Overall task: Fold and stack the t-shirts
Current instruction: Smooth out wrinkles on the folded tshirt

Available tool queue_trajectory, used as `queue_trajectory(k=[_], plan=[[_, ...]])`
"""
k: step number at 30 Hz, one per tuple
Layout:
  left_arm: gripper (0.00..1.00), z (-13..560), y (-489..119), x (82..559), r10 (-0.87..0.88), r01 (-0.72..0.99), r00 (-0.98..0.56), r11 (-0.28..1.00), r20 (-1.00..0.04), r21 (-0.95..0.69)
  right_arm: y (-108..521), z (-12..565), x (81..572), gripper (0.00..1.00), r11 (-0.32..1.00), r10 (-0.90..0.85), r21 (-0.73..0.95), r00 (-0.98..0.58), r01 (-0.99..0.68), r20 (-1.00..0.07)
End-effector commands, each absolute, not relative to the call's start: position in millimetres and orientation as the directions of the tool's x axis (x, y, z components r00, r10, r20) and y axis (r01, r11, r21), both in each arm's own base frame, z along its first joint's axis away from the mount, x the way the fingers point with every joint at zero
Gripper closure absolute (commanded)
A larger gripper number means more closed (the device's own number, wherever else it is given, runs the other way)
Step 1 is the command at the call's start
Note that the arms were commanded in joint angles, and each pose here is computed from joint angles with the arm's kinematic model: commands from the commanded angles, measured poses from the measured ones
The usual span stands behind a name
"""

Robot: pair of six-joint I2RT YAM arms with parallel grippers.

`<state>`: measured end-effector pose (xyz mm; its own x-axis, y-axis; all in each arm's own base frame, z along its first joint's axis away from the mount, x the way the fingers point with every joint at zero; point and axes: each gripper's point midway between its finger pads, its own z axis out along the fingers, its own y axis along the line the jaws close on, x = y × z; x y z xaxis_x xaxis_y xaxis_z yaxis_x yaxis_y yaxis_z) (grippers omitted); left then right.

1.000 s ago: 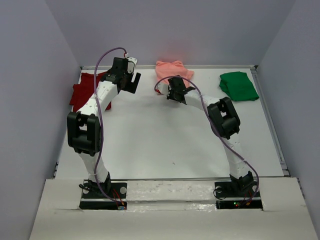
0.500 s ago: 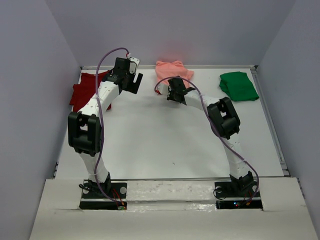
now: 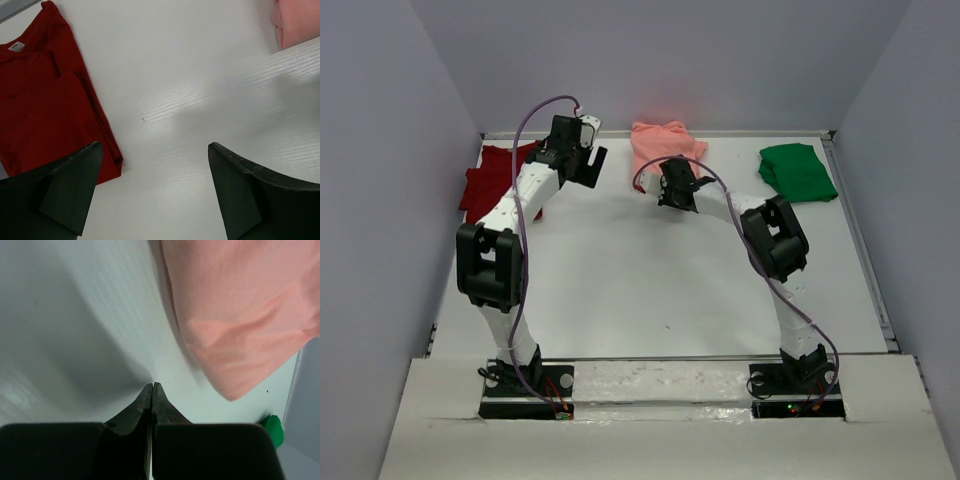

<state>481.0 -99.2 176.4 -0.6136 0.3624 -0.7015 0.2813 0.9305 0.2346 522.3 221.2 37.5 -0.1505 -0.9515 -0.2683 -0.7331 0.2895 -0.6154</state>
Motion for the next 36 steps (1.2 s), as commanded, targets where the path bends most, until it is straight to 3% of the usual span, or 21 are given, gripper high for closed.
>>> queue_trajectory(k=[1, 6, 9, 11, 13, 15, 18, 26, 30, 33, 36], plan=[[0.01, 199.4, -109.3, 486.0, 0.366, 0.294, -0.570, 0.927, -0.736, 0.234, 224.3, 78.1, 508.2, 1.00, 0.328, -0.933, -0.611, -0.145, -0.720, -0.330], [0.01, 204.6, -114.0, 485.9, 0.372, 0.299, -0.560, 0.924, -0.741, 0.238, 216.0, 88.3, 500.8, 1.00, 0.339, -0.932, -0.619, -0.162, -0.709, -0.325], [0.01, 205.6, -117.1, 485.4, 0.375, 0.305, -0.556, 0.922, -0.742, 0.238, 218.2, 106.5, 507.4, 0.74, 0.353, -0.925, -0.640, -0.155, -0.682, -0.346], [0.01, 205.4, -117.4, 484.5, 0.374, 0.304, -0.555, 0.923, -0.743, 0.238, 224.0, 130.4, 509.5, 0.64, 0.382, -0.908, -0.644, -0.138, -0.663, -0.396], [0.01, 201.3, -116.9, 484.0, 0.375, 0.304, -0.559, 0.922, -0.740, 0.239, 232.3, 161.5, 522.9, 0.45, 0.404, -0.893, -0.671, -0.108, -0.621, -0.438], [0.01, 196.7, -117.1, 483.6, 0.377, 0.307, -0.565, 0.922, -0.734, 0.238, 233.9, 168.8, 534.1, 0.41, 0.395, -0.900, -0.697, -0.099, -0.598, -0.425], [0.01, 192.6, -116.7, 482.8, 0.383, 0.306, -0.572, 0.920, -0.725, 0.244, 231.6, 157.8, 556.0, 0.41, 0.363, -0.921, -0.731, -0.105, -0.577, -0.374], [0.01, 189.5, -111.9, 477.6, 0.388, 0.298, -0.580, 0.919, -0.716, 0.257, 252.4, 195.6, 582.0, 0.37, 0.440, -0.877, -0.740, -0.064, -0.508, -0.476], [0.01, 188.1, -110.7, 479.3, 0.382, 0.286, -0.582, 0.923, -0.718, 0.259, 247.2, 166.0, 604.0, 0.36, 0.479, -0.864, -0.729, -0.118, -0.489, -0.489], [0.01, 189.3, -108.5, 479.1, 0.381, 0.275, -0.579, 0.924, -0.721, 0.267, 251.1, 169.4, 618.2, 0.34, 0.559, -0.811, -0.688, -0.135, -0.462, -0.569], [0.01, 196.8, -104.5, 477.7, 0.374, 0.251, -0.559, 0.927, -0.740, 0.278, 249.5, 160.3, 633.2, 0.24, 0.641, -0.744, -0.622, -0.166, -0.450, -0.647]])
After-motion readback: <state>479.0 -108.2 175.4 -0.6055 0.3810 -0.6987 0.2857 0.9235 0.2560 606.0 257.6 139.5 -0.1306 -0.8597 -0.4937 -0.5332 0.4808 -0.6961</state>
